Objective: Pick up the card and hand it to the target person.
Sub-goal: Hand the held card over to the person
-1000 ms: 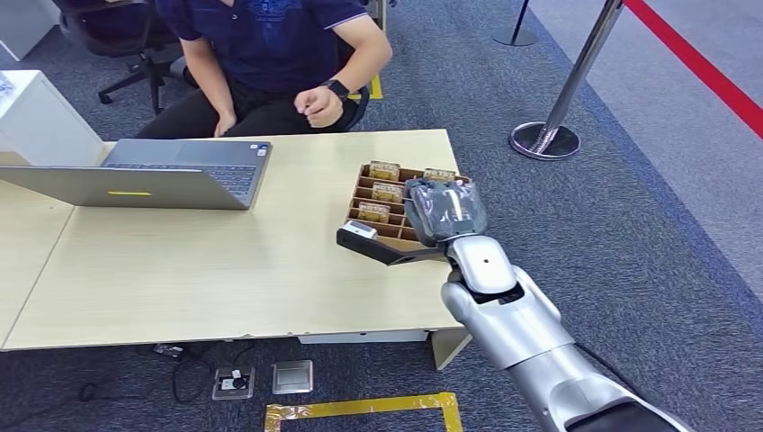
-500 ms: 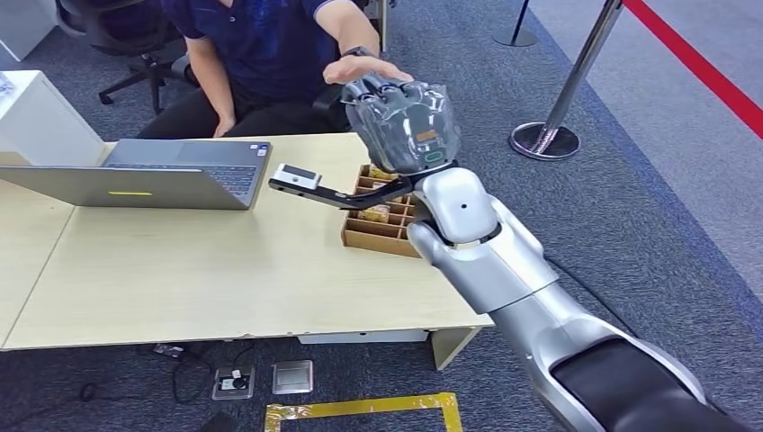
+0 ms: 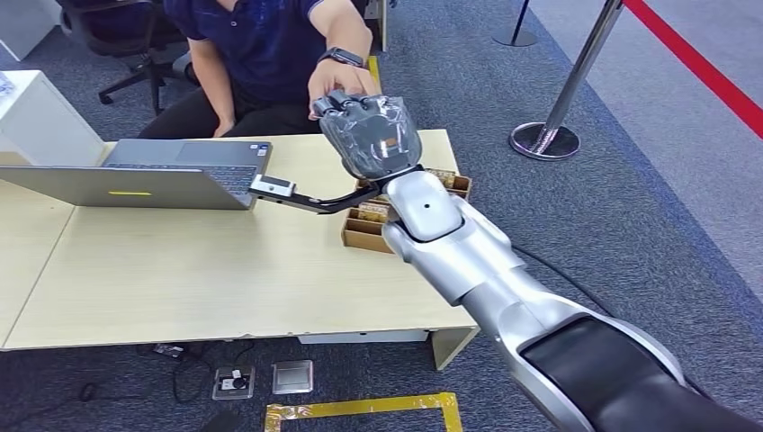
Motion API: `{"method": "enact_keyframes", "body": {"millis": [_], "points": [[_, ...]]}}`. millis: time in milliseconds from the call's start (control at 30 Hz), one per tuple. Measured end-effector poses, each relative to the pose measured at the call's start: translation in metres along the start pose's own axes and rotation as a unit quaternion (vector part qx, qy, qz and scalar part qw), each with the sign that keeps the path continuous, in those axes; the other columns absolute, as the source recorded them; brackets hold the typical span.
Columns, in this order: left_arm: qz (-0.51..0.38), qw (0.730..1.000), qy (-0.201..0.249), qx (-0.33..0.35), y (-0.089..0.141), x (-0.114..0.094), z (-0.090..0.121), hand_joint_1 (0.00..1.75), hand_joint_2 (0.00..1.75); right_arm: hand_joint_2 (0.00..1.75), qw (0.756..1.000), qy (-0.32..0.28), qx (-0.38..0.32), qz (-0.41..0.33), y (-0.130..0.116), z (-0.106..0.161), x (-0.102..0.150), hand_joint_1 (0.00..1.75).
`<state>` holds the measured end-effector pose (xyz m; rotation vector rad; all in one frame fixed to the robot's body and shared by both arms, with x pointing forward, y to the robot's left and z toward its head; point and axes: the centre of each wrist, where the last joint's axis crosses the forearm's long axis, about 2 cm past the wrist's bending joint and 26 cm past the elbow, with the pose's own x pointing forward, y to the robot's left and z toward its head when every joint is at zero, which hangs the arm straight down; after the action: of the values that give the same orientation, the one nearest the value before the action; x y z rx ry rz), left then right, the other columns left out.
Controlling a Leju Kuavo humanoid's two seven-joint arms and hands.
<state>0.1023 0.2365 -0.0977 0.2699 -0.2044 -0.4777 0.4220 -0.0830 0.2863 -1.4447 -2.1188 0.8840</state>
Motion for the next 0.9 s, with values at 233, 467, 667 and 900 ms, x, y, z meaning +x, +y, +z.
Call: {"method": "enact_keyframes", "body": {"millis": [233,467,667,900], "points": [[-0.001,1.000,0.007,0.000,-0.0021,-0.0040,0.0002,0.00,0.00,1.75,1.000,0.009,0.016,0.001,0.0059,0.0043,-0.0021,1.75],[0.000,1.000,0.006,0.002,-0.0019,-0.0039,0.0002,0.00,0.00,1.75,1.000,0.011,0.018,0.001,0.0066,0.0043,-0.0029,0.00],[0.000,1.000,0.005,0.003,-0.0017,-0.0035,0.0002,0.00,0.00,1.75,1.000,0.020,0.019,-0.010,0.0062,0.0032,-0.0036,0.00],[-0.001,1.000,0.005,0.002,-0.0018,-0.0037,0.0002,0.00,0.00,1.75,0.997,0.020,0.008,-0.072,0.0014,0.0035,-0.0078,0.00]]}}
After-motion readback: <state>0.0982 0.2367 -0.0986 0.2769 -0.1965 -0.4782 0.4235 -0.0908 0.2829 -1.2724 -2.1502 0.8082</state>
